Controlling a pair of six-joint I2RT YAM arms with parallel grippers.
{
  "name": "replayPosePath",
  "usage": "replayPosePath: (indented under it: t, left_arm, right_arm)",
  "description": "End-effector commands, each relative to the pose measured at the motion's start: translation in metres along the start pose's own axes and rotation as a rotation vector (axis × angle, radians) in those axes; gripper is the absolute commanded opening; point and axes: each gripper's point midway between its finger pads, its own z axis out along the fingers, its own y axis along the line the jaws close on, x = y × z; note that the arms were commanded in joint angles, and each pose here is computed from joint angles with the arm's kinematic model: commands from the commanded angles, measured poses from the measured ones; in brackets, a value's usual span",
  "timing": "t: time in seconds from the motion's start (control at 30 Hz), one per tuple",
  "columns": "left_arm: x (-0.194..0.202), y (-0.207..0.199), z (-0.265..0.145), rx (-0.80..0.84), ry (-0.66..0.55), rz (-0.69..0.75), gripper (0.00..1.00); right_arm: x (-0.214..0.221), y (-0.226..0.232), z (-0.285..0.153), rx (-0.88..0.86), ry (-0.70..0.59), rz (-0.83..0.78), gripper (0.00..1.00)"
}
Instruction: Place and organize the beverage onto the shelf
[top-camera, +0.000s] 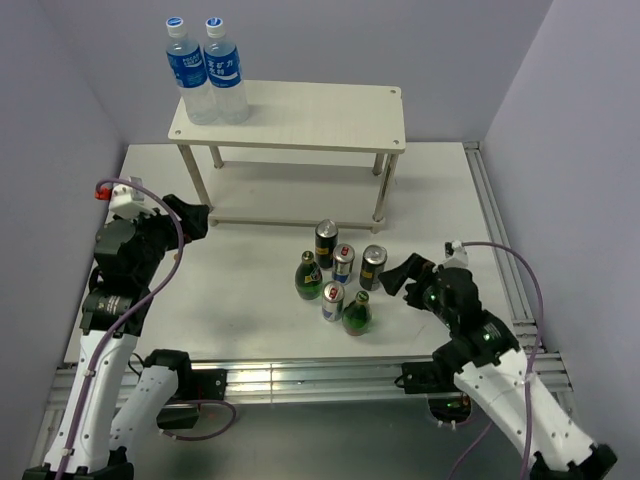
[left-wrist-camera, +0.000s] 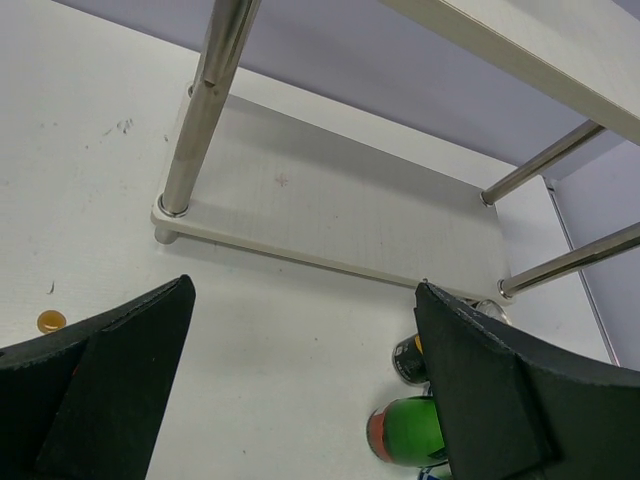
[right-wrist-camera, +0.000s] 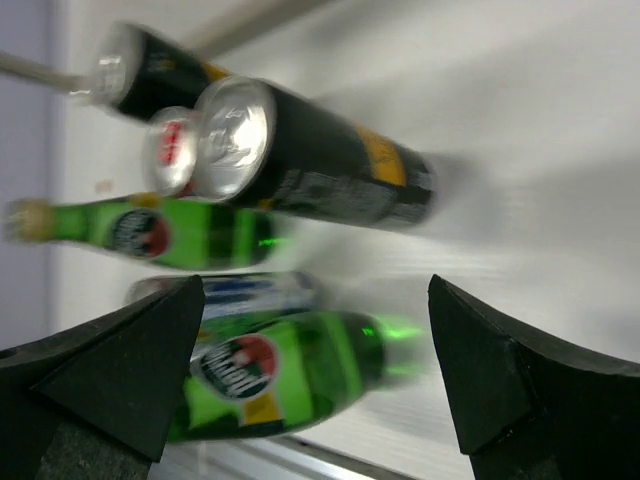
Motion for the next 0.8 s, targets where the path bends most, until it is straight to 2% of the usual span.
replayPosePath:
  t: [0.0,0.07,0.1,0.13,0.2,0.23,0.27,0.3,0.33,0.37,0.43,0.57,0.77]
  left_arm:
    - [-0.011,0.003,-0.002,-0.006,-0.045,-0.003,0.99]
    - [-0.011,0.004,-0.002,-0.013,-0.047,-0.004,0.99]
    - [-0.011,0.005,-0.002,-0.017,-0.049,-0.003,0.99]
    - [-0.011,0.005,-0.002,-0.013,-0.049,-0.002,0.99]
    - [-0.012,0.005,-0.003,-0.014,-0.054,-0.003,0.99]
    - [-0.012,0.005,-0.003,-0.015,-0.055,-0.003,0.99]
    - [-0.014,0.005,-0.003,-0.016,-0.06,-0.003,0.99]
    - [-0.013,0.005,-0.003,-0.017,-0.056,-0.003,0.99]
    - [-0.013,0.006,-0.003,-0.02,-0.056,-0.002,0.99]
    - [-0.012,0.007,-0.002,-0.021,-0.054,-0.002,0.99]
    - [-0.012,0.005,-0.003,-0.014,-0.054,-0.002,0.99]
    - [-0.013,0.004,-0.004,-0.009,-0.057,0.002,0.99]
    - [-0.012,0.0,-0.004,0.013,-0.051,0.003,0.99]
  right_arm:
    - [-0.04,0.019,-0.006,0.09,-0.131,-0.019,1.0]
    - [-0.044,0.018,-0.012,0.171,-0.174,-0.037,1.0]
    - [-0.041,0.042,-0.022,0.126,-0.155,-0.066,1.0]
    - [-0.052,0.031,-0.028,0.22,-0.227,-0.109,1.0]
    - [-0.053,0.051,-0.031,0.257,-0.251,-0.1,1.0]
    - [-0.048,0.041,-0.044,0.312,-0.259,-0.243,1.0]
    - [-0.04,0.048,-0.041,0.344,-0.299,-0.146,1.0]
    - [-0.043,0.061,-0.05,0.334,-0.311,-0.119,1.0]
    - [-0.027,0.074,-0.055,0.29,-0.267,-0.223,1.0]
    - [-0.016,0.078,-0.049,0.309,-0.255,-0.252,1.0]
    - [0.002,0.086,-0.046,0.286,-0.239,-0.219,1.0]
    - [0.036,0.101,-0.044,0.254,-0.212,-0.277,1.0]
    - [0.051,0.083,-0.042,0.277,-0.188,-0.277,1.0]
